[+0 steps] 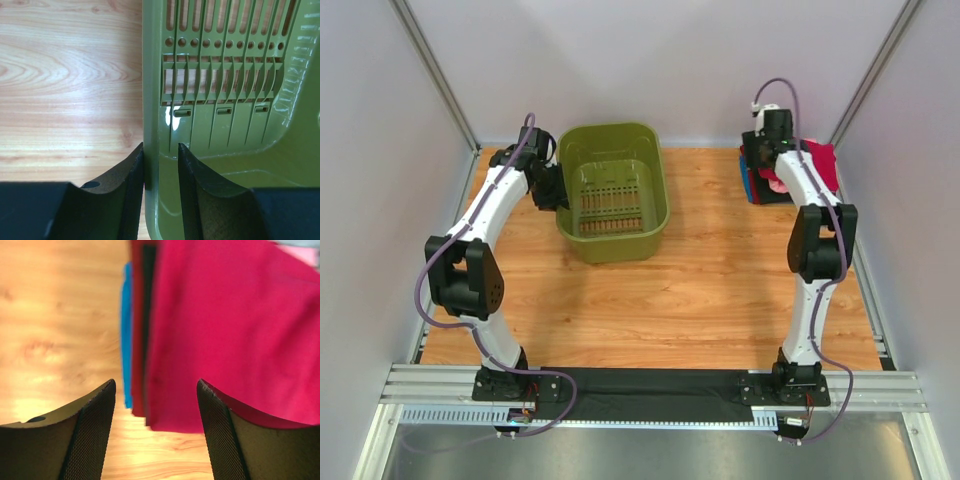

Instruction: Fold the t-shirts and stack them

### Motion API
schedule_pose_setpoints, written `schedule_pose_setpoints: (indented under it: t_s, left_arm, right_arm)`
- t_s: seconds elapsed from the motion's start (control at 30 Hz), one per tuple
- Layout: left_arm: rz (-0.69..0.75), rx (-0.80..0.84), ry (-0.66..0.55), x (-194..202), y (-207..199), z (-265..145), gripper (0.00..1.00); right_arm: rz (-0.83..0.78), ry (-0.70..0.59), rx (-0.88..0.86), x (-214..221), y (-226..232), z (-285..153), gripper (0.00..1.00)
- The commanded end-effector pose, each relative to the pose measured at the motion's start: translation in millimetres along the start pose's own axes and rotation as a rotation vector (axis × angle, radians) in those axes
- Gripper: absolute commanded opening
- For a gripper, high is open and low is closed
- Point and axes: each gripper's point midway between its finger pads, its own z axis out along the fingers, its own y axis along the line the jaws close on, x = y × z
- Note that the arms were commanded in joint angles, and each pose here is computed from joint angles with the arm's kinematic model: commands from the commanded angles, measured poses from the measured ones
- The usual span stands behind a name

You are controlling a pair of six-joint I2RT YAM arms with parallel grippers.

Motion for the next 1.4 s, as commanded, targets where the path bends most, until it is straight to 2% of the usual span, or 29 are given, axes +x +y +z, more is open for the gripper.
schedule_pose_setpoints:
  t_s: [0.0,0.07,0.33,0.5,0.77,0.97,1.17,1.2,1.37]
  left_arm:
    - [-0.008,0.075,-0.089,-16.8,-16.4,-17.2,0.39]
    - [-0.008,0.076,-0.090,-16.3,-16.3,-18.3,0.39]
    - [0.003,0.054,-0.096,-12.3,-10.4,-19.8,0.39]
    - [0.001,0.054,-0.088,-11.8,-10.6,-17.4,0.39]
    - [0.004,0.059,-0.083,-10.9,-11.4,-18.3,0.39]
    - [-0.002,0.055,-0.077,-6.7,-9.5,-17.0,0.39]
    - [-0.003,0.054,-0.083,-5.3,-8.8,-21.6,0.39]
    - [-0.003,0.053,-0.085,-5.4,-8.7,-22.7,0.39]
    - [-0.003,0.060,-0.093,-6.9,-10.4,-28.6,0.39]
  right_arm:
    - [-0.199,0.000,0.101,2.6,-18.1,9.8,0.67]
    - [-0.277,0.001,0.088,4.0,0.6,14.1,0.68]
    - [-0.499,0.033,0.244,10.3,-0.9,21.8,0.67]
    - [-0.548,0.042,0.231,16.0,9.7,19.9,0.63]
    - [-0.688,0.050,0.280,26.0,15.2,9.4,0.69]
    - [-0.724,0.039,0.341,17.6,7.2,10.7,0.66]
    - [-0.705,-0.009,0.398,-1.9,0.8,2.5,0.53]
    - [-0.699,-0.019,0.403,-4.8,-0.4,1.4,0.44]
    - [-0.649,-0.058,0.401,-20.5,-2.2,-8.8,0.19]
